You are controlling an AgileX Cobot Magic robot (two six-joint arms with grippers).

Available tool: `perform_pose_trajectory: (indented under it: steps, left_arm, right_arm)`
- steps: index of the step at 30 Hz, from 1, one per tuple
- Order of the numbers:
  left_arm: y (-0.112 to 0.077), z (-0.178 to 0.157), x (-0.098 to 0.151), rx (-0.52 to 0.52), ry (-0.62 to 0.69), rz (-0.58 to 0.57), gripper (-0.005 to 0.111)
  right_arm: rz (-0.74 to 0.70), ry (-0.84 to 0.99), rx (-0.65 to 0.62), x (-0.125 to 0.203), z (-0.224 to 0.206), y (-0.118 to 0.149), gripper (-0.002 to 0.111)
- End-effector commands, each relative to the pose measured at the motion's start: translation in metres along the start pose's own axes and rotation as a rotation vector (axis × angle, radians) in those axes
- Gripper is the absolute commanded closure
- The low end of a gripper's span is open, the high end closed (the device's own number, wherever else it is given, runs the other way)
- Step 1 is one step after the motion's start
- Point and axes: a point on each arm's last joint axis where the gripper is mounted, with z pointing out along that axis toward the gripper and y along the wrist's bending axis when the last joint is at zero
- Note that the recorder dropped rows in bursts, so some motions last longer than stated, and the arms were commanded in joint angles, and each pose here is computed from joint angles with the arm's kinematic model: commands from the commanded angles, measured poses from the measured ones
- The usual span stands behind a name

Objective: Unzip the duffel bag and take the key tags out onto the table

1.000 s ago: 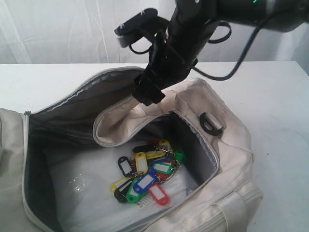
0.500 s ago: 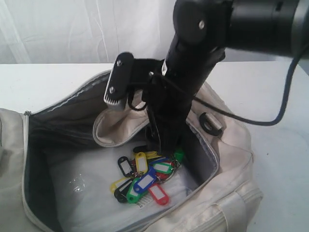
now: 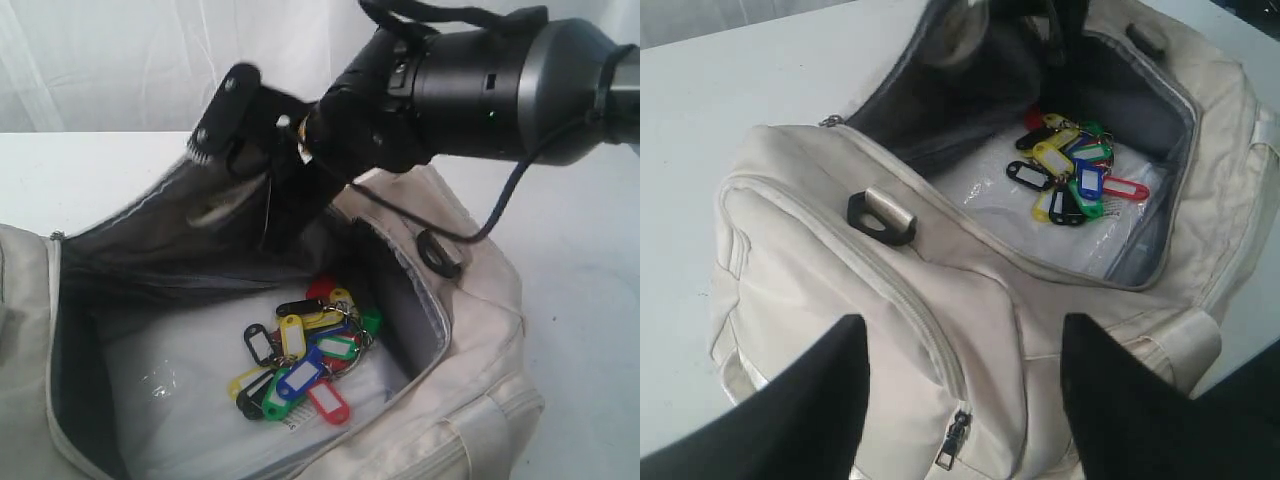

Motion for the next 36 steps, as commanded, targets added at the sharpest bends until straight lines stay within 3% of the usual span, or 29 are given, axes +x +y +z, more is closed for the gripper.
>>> perform_pose_trajectory:
  steps: [1,3,5,11,13,14,16,17,19,21,24,27,30,33,36]
  left_arm:
    - [-0.002,-0.002,0.007,0.011,0.062,-0.007,0.047]
    - [-0.002,-0.002,0.007,0.011,0.062,-0.007,0.047]
    - [-0.002,-0.002,0.007,0.011,0.062,-0.007,0.047]
    - [-0.002,-0.002,0.007,0.013,0.061,-0.009,0.047]
    - [-0.003,-0.002,0.007,0.024,0.061,-0.011,0.047]
    - [-0.003,-0.002,0.007,0.029,0.059,-0.013,0.047]
    - [-0.004,-0.002,0.007,0.039,0.057,-0.015,0.047]
    - [-0.005,-0.002,0.007,0.045,0.057,-0.016,0.047]
    - [-0.005,-0.002,0.007,0.049,0.057,-0.017,0.047]
    - [-0.005,-0.002,0.007,0.049,0.057,-0.017,0.047]
    - [-0.005,-0.002,0.007,0.049,0.057,-0.017,0.047]
    - [-0.005,-0.002,0.007,0.049,0.057,-0.017,0.047]
    - [-0.005,-0.003,0.007,0.049,0.061,-0.013,0.047]
    - [-0.005,-0.003,0.007,0.05,0.061,-0.003,0.047]
    - [-0.005,-0.003,0.007,0.05,0.063,0.001,0.047]
  right_arm:
    - [0.635,-0.132,0.178,0.017,-0.001,-0.072,0.108]
    - [0.872,-0.092,0.226,0.042,0.009,-0.094,0.108]
    - [0.995,-0.087,0.234,0.052,0.01,-0.102,0.108]
    - [0.965,-0.103,0.211,0.045,0.011,-0.097,0.107]
    - [0.932,-0.118,0.184,0.041,0.011,-0.094,0.1]
    - [0.922,-0.124,0.168,0.04,0.011,-0.092,0.095]
    - [0.869,-0.134,0.135,0.036,0.011,-0.088,0.073]
    - [0.838,-0.132,0.13,0.035,0.011,-0.088,0.048]
    - [0.831,-0.116,0.13,0.036,0.011,-0.087,0.026]
    - [0.832,-0.087,0.131,0.039,0.01,-0.086,0.014]
    - [0.733,-0.016,0.13,0.04,-0.001,-0.084,0.015]
    - [0.448,0.12,0.084,0.041,-0.016,-0.073,0.022]
    - [0.25,0.254,-0.109,0.04,-0.033,-0.047,0.031]
    - [0.235,0.237,-0.363,0.03,-0.045,-0.019,0.04]
    - [0.302,0.188,-0.518,0.017,-0.052,-0.001,0.046]
